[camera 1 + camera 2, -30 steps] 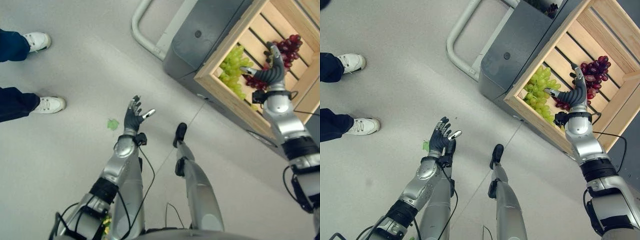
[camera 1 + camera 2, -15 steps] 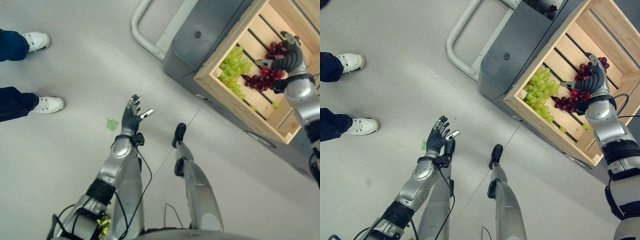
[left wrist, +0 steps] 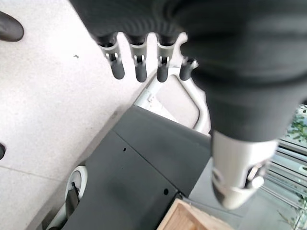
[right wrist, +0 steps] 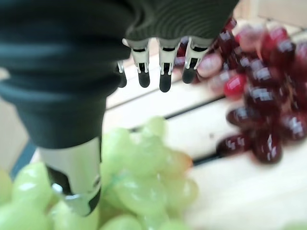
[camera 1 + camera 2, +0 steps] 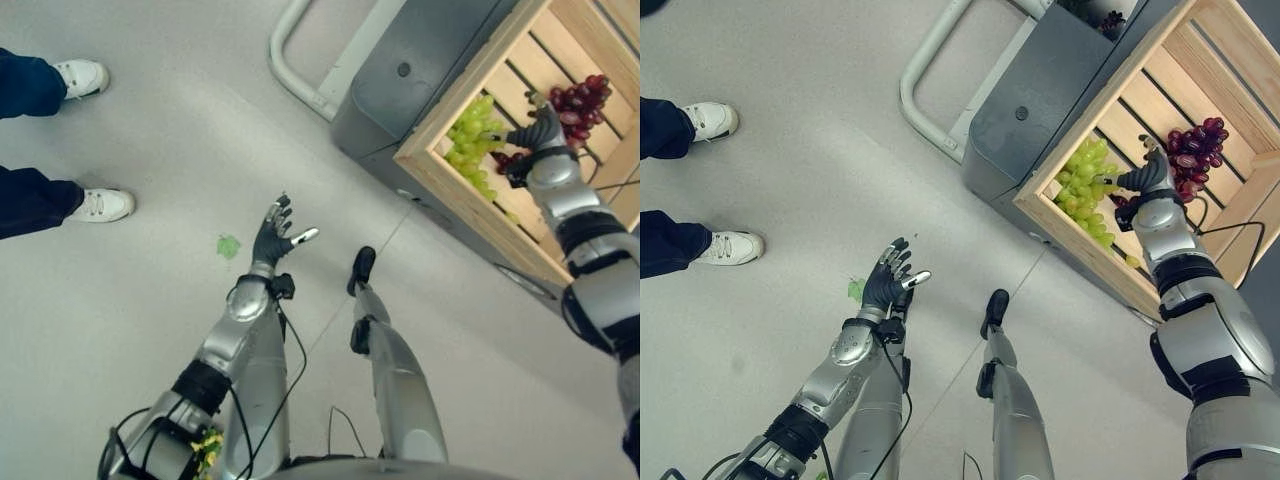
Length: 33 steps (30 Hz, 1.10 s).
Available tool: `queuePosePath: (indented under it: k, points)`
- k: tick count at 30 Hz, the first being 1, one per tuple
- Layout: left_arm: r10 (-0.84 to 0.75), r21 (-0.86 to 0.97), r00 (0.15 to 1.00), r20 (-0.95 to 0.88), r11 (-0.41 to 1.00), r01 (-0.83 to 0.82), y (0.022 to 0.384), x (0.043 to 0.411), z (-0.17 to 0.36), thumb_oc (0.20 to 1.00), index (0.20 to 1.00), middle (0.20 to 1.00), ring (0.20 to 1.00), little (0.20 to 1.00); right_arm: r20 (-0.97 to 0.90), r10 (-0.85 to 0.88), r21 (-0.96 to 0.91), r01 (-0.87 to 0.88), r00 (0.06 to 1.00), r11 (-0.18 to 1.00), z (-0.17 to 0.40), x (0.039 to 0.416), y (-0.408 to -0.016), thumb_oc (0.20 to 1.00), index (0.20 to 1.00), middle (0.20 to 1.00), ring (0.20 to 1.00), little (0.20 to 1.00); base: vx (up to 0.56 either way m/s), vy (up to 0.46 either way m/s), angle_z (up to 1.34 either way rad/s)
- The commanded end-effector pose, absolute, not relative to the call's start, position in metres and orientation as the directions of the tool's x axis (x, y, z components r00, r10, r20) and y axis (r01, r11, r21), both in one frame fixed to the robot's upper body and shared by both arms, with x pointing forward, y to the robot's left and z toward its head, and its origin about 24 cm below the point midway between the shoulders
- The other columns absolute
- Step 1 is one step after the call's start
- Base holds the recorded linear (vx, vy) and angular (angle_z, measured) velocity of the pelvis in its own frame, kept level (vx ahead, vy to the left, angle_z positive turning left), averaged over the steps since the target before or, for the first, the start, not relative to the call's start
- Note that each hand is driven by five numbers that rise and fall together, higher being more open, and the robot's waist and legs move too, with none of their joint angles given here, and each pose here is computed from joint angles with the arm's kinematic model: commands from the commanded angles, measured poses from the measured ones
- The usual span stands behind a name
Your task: Pick up the fruits from the basket on one side to the basket on the other side
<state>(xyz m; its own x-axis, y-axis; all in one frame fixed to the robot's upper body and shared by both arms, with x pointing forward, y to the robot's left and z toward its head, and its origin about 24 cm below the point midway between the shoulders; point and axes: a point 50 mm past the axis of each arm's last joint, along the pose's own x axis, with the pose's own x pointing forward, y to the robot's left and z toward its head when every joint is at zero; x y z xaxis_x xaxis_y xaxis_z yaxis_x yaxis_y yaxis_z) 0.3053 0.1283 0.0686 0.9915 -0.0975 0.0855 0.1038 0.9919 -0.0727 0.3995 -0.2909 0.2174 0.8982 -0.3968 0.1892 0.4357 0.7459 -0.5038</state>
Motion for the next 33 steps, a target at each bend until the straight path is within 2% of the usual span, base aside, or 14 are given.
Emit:
queuePosePath:
  k: [1, 9, 21, 28, 33]
  points:
    - [-0.159, -0.096, 0.968, 0.195, 0.979, 0.18, 0.108, 0.301, 0.088, 1.0, 1.0, 1.0, 1.0, 1.0, 0.219, -0.492, -0.465, 0.534, 0.843, 0.707, 0.233, 0.395, -0.307, 1.0, 1.0, 1.0, 1.0, 1.0, 0.0, 0.0, 0.0]
    - [-0.176, -0.097, 0.962, 0.209, 0.975, 0.2, 0.103, 0.3, 0.092, 1.0, 1.0, 1.0, 1.0, 1.0, 0.145, -0.537, -0.378, 0.548, 0.831, 0.746, 0.207, 0.397, -0.299, 1.0, 1.0, 1.0, 1.0, 1.0, 0.0, 0.0, 0.0]
    - [-0.183, -0.11, 0.961, 0.205, 0.972, 0.208, 0.097, 0.303, 0.093, 1.0, 1.0, 1.0, 1.0, 1.0, 0.151, -0.518, -0.265, 0.54, 0.842, 0.799, 0.204, 0.404, -0.278, 1.0, 1.0, 1.0, 1.0, 1.0, 0.0, 0.001, 0.0]
    - [-0.134, -0.118, 0.973, 0.189, 0.98, 0.158, 0.105, 0.306, 0.091, 1.0, 1.0, 1.0, 1.0, 1.0, 0.184, -0.401, -0.229, 0.436, 0.898, 0.87, 0.195, 0.407, -0.249, 1.0, 1.0, 1.0, 1.0, 1.0, 0.01, -0.002, 0.0]
    - [-0.111, -0.113, 0.977, 0.183, 0.985, 0.133, 0.112, 0.307, 0.089, 1.0, 1.0, 1.0, 1.0, 1.0, 0.206, -0.291, -0.317, 0.345, 0.934, 0.884, 0.189, 0.404, -0.239, 1.0, 1.0, 1.0, 1.0, 1.0, 0.0, 0.0, 0.0]
